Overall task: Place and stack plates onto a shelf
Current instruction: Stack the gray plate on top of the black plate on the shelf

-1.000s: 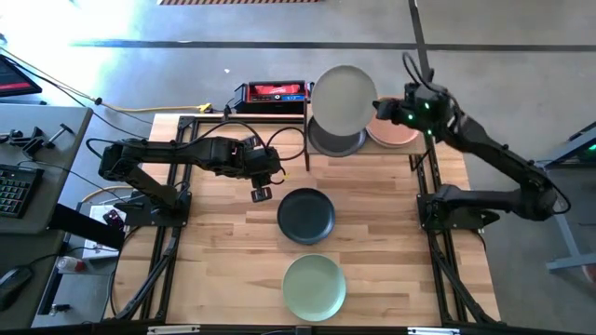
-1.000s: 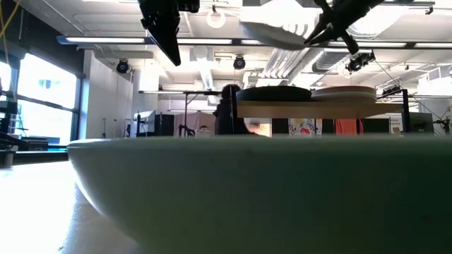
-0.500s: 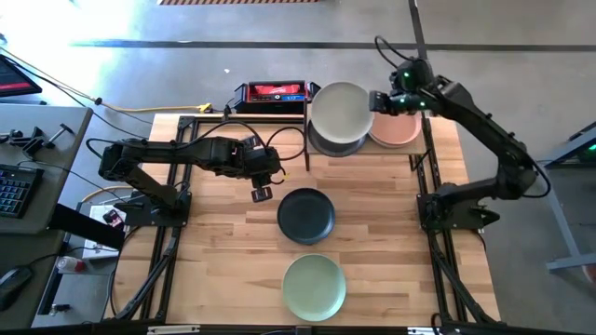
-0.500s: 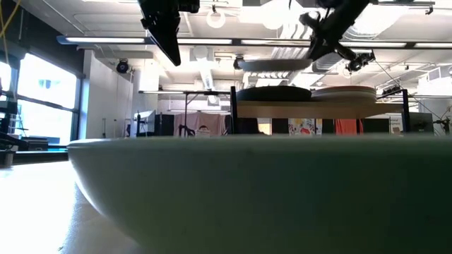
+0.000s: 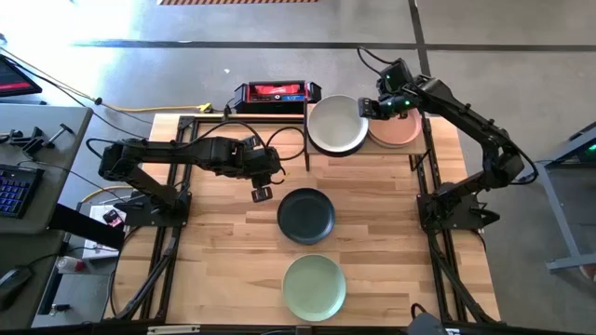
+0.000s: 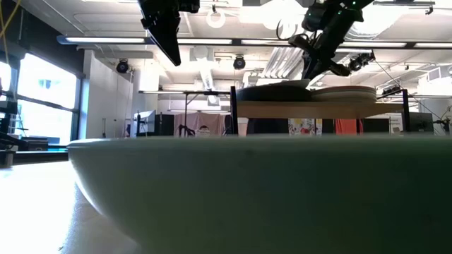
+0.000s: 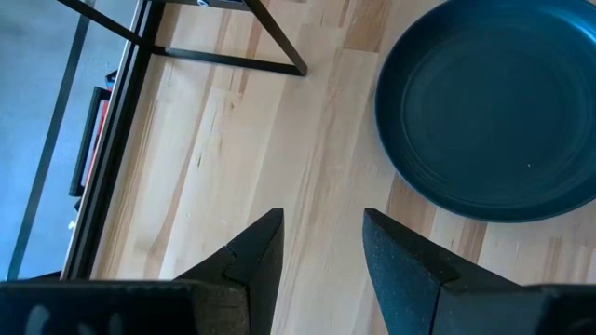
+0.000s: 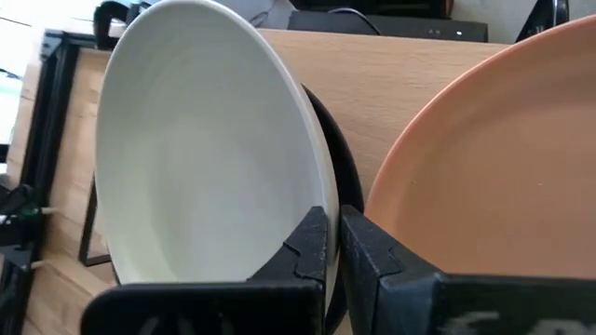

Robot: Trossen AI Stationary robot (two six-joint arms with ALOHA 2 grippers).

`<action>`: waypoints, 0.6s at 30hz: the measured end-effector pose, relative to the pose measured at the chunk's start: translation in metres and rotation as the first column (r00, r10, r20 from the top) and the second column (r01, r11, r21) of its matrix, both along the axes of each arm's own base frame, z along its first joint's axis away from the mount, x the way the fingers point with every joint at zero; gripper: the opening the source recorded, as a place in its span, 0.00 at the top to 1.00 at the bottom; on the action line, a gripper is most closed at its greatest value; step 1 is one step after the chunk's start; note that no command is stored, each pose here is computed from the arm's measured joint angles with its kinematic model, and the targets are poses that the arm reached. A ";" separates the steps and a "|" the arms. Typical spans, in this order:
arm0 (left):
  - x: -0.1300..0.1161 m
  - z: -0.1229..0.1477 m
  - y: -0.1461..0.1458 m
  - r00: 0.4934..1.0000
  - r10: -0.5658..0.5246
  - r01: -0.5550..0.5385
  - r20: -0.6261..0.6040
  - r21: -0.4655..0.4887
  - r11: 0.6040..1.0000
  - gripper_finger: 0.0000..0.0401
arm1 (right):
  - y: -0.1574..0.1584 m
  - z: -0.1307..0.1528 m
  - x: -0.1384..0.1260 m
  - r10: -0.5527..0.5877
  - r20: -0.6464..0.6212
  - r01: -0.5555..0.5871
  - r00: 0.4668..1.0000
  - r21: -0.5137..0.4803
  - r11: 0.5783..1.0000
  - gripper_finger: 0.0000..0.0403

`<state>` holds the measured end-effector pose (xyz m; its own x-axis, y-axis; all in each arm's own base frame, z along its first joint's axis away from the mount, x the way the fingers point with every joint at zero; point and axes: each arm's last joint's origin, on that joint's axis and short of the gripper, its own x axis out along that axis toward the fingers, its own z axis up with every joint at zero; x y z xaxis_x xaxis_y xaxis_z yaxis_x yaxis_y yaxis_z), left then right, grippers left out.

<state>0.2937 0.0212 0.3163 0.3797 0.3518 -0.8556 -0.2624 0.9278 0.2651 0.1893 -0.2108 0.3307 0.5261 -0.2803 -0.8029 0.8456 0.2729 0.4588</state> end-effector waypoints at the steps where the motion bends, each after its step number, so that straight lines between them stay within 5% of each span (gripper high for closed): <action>1: 0.000 0.000 0.000 1.000 0.000 0.000 0.000 0.000 1.000 0.66 | -0.001 -0.001 0.001 0.002 -0.004 -0.002 1.000 0.003 1.000 1.00; 18: 0.000 0.000 0.000 1.000 0.006 -0.006 0.002 -0.003 1.000 0.66 | -0.005 -0.007 0.004 0.022 -0.029 -0.022 0.999 -0.004 1.000 0.93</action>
<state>0.2937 0.0212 0.3163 0.3797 0.3519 -0.8556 -0.2686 0.9269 0.2621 0.1933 -0.2159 0.3236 0.5087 -0.2727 -0.8166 0.8523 0.2938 0.4328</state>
